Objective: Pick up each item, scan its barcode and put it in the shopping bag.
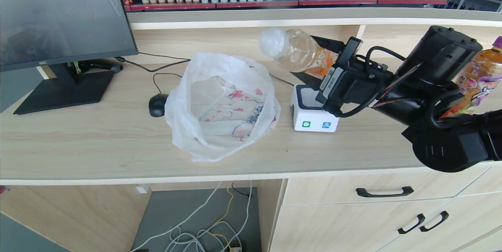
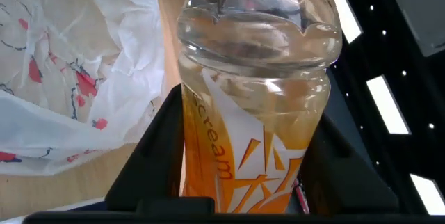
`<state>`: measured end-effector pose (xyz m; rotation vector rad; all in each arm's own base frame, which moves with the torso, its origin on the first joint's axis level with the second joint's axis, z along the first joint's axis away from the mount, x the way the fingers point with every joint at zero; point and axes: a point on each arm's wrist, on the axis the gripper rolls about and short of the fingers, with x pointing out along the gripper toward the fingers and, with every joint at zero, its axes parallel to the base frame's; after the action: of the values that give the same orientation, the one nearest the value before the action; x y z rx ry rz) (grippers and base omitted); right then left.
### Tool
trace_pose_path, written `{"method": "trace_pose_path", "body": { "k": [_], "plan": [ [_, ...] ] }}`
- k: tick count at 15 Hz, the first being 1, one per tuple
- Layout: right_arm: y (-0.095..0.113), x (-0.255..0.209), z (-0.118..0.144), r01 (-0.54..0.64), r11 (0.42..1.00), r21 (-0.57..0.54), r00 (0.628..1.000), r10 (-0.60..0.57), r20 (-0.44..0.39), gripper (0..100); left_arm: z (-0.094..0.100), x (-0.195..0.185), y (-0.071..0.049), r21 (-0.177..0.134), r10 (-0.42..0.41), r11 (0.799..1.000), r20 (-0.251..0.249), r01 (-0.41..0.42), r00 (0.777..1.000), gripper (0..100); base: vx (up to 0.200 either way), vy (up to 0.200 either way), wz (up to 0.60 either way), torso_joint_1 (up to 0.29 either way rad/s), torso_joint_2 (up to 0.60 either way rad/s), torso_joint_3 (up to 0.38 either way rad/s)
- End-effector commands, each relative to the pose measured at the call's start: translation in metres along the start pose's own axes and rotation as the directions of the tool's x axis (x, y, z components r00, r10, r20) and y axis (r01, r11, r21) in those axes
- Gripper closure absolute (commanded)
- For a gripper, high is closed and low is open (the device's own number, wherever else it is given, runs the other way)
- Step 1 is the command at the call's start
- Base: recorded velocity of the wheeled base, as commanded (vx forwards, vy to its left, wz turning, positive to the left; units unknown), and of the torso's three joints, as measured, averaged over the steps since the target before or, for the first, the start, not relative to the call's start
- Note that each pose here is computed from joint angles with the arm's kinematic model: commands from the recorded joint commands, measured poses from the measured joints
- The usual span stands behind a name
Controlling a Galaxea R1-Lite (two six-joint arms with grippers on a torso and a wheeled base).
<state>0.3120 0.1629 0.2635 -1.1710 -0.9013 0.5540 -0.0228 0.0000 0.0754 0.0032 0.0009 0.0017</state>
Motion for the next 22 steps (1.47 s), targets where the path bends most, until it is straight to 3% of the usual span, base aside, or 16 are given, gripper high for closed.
{"method": "trace_pose_path", "body": {
  "k": [1, 13, 22],
  "plan": [
    [0.013, 0.003, -0.006, -0.033, 0.999, 0.009, 0.999, 0.032, 0.005, 100, 0.0, 0.0, 0.0, 0.0, 0.001, 1.0, 0.001, -0.001, 1.0, 0, 0.0, 0.0, 0.0, 0.0, 0.0, 0.0],
    [0.03, 0.005, -0.013, -0.082, 0.996, 0.029, 0.996, 0.081, 0.024, 100, 0.0, 0.0, 0.0, 0.0, 0.001, 1.0, 0.001, -0.001, 1.0, 0, 0.0, 0.0, 0.0, 0.0, 0.0, 0.0],
    [0.03, 0.004, -0.012, -0.082, 0.996, 0.032, 0.996, 0.082, 0.022, 100, 0.0, 0.0, 0.0, 0.0, 0.001, 1.0, -0.001, -0.001, 1.0, 0, 0.0, 0.0, 0.0, 0.0, 0.0, 0.0]
  ]
}}
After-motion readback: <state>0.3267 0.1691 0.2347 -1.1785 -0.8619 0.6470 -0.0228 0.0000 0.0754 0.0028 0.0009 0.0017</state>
